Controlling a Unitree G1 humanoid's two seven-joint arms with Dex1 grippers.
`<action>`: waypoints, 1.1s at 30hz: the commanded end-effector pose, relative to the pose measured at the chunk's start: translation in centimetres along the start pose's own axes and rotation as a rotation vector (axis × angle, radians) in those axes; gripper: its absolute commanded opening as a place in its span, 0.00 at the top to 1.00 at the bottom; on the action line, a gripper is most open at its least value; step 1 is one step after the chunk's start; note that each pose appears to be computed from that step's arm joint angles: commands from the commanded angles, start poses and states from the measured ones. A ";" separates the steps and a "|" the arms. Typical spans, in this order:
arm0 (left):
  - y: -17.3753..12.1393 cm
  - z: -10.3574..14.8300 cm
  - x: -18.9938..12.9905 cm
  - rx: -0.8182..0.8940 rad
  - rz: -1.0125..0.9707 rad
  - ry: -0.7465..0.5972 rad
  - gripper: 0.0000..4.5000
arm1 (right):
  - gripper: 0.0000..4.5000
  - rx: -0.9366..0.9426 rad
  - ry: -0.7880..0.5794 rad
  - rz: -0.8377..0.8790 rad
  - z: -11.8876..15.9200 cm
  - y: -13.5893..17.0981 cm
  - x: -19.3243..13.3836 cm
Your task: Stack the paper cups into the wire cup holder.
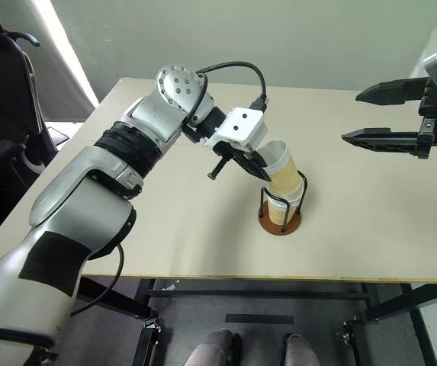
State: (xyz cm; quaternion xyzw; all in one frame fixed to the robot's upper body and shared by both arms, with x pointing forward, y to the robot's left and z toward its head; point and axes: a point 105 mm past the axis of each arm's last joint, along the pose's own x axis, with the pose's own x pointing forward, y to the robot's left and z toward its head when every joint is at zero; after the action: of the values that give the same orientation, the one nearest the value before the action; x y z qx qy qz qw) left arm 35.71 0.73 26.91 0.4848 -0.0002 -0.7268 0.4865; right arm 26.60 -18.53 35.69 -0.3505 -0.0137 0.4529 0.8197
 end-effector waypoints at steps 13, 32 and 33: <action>0.3 1.5 0.4 0.079 -0.070 0.047 1.00 | 0.33 -0.037 -0.007 -0.062 0.9 -0.5 -1.6; 1.2 2.6 0.7 0.116 -0.064 0.059 0.41 | 0.33 -0.021 0.016 -0.051 0.1 -0.4 -1.6; 1.2 2.6 0.7 0.113 -0.061 0.055 0.31 | 0.33 -0.020 0.016 -0.051 0.1 -0.4 -1.5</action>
State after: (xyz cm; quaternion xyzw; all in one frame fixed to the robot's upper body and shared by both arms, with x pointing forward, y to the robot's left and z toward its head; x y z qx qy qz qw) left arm 35.30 -1.13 26.81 0.5300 0.0049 -0.7230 0.4432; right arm 26.64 -19.46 35.02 -0.3465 0.0028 0.4448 0.8259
